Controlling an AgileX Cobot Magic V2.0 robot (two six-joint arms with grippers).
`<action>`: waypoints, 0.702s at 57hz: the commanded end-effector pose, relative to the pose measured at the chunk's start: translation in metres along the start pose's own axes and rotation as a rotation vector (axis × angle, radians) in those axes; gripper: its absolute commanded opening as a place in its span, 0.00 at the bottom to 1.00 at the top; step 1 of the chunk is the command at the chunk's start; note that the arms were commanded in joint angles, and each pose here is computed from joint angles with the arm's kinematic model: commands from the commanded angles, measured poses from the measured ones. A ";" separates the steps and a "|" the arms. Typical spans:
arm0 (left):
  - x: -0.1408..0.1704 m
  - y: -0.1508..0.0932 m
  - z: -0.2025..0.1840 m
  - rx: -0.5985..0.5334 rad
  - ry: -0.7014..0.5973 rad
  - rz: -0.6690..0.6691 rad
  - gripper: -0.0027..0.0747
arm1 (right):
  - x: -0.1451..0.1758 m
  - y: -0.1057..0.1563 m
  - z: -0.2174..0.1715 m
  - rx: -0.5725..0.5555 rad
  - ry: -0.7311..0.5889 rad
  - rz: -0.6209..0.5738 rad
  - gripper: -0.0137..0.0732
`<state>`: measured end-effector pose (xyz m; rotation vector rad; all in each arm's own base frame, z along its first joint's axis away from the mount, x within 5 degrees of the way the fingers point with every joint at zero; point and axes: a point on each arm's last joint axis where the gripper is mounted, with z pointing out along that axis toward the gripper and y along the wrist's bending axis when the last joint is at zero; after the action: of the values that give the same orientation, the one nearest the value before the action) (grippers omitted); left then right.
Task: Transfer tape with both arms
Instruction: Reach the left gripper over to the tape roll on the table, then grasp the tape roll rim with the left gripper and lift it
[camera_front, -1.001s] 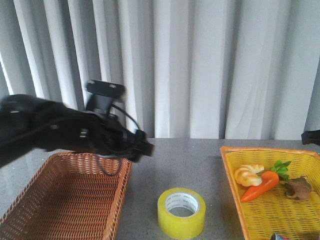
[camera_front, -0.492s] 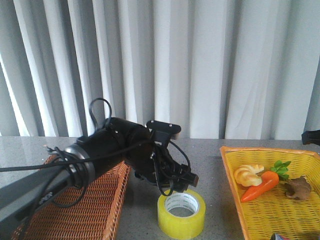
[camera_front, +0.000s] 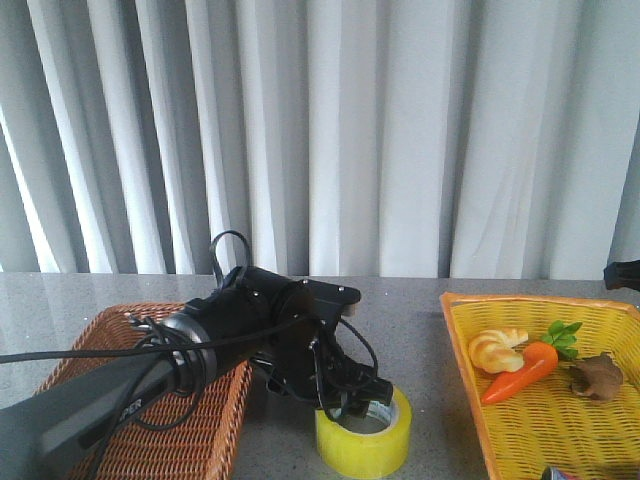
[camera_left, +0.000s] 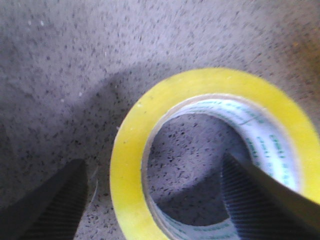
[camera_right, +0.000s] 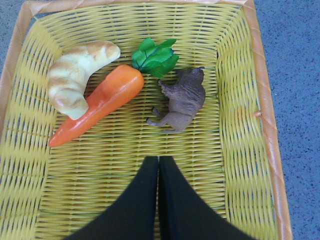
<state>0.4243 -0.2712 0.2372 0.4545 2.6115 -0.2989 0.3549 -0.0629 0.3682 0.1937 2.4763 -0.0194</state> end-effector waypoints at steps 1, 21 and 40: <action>-0.014 -0.006 -0.028 0.025 -0.098 -0.011 0.65 | -0.010 0.000 -0.024 0.009 -0.113 -0.014 0.15; -0.021 -0.008 -0.027 0.050 -0.179 -0.085 0.19 | -0.010 0.000 -0.024 0.009 -0.113 -0.014 0.15; -0.036 -0.012 -0.088 0.083 -0.348 -0.022 0.03 | -0.010 0.000 -0.024 0.009 -0.113 -0.014 0.15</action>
<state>0.4288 -0.2729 0.2479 0.3749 2.5314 -0.3446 0.3549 -0.0629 0.3682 0.1937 2.4763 -0.0194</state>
